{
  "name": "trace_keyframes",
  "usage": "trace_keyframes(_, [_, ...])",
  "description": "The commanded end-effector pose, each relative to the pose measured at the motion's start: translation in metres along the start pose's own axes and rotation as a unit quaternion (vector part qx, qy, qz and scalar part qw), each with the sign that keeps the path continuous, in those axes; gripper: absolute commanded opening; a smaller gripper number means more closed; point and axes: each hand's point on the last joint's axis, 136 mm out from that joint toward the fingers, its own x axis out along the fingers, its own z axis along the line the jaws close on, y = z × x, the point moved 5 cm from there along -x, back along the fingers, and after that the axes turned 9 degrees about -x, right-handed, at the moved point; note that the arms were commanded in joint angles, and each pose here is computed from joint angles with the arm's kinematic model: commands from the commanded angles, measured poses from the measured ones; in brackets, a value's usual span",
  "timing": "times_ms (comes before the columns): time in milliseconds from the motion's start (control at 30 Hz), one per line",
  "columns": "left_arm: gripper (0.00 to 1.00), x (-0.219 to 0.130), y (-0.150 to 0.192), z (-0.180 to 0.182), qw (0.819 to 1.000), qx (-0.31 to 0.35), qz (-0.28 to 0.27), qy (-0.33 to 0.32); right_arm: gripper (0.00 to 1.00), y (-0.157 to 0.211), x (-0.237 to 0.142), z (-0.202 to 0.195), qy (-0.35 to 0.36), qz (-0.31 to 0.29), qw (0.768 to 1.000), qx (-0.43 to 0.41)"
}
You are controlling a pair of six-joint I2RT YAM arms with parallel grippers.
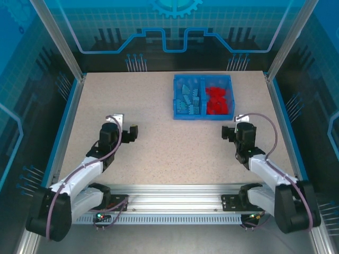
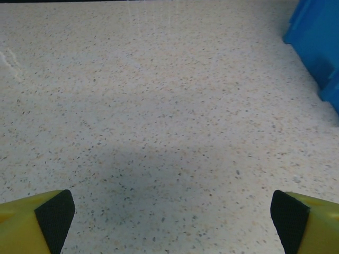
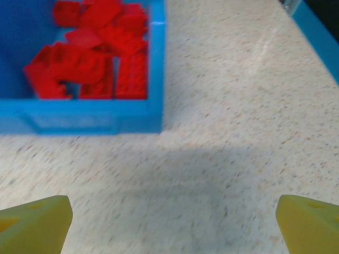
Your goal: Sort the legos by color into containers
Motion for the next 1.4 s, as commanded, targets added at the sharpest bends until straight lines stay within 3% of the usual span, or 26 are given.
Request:
trace_keyframes(0, [0.99, 0.010, 0.000, 0.008, 1.000, -0.002, -0.022, -0.009, 1.00, -0.021, 0.019, -0.009, 0.027, -0.073, 0.996, 0.038])
trace_keyframes(133, [0.99, 0.025, 0.004, 0.014, 0.999, -0.007, -0.029, -0.015, 1.00, -0.030, 0.037, -0.002, 0.011, -0.088, 0.996, 0.012])
trace_keyframes(267, [0.99, 0.036, -0.003, 0.015, 0.999, -0.010, -0.042, 0.003, 1.00, -0.017, 0.053, 0.016, -0.061, -0.102, 0.993, -0.012])
trace_keyframes(467, [0.99, 0.060, -0.017, 0.028, 0.999, -0.017, -0.039, -0.003, 1.00, -0.019, 0.055, 0.016, -0.063, -0.097, 0.993, -0.011])
trace_keyframes(567, [0.99, 0.075, -0.002, 0.045, 0.998, -0.046, -0.043, -0.004, 1.00, -0.018, 0.055, 0.017, -0.064, -0.089, 0.994, -0.013])
trace_keyframes(600, [0.99, 0.075, -0.003, 0.046, 0.996, -0.046, -0.071, 0.011, 1.00, -0.019, 0.055, 0.018, -0.062, -0.092, 0.994, -0.016])
trace_keyframes(667, [0.99, 0.075, -0.002, 0.044, 0.998, -0.046, -0.047, 0.018, 1.00, -0.019, 0.056, 0.020, -0.059, -0.089, 0.994, -0.024])
trace_keyframes(1367, [0.99, 0.075, -0.003, 0.043, 0.998, -0.043, -0.048, 0.024, 1.00, -0.019, 0.056, 0.022, -0.059, -0.088, 0.994, -0.028])
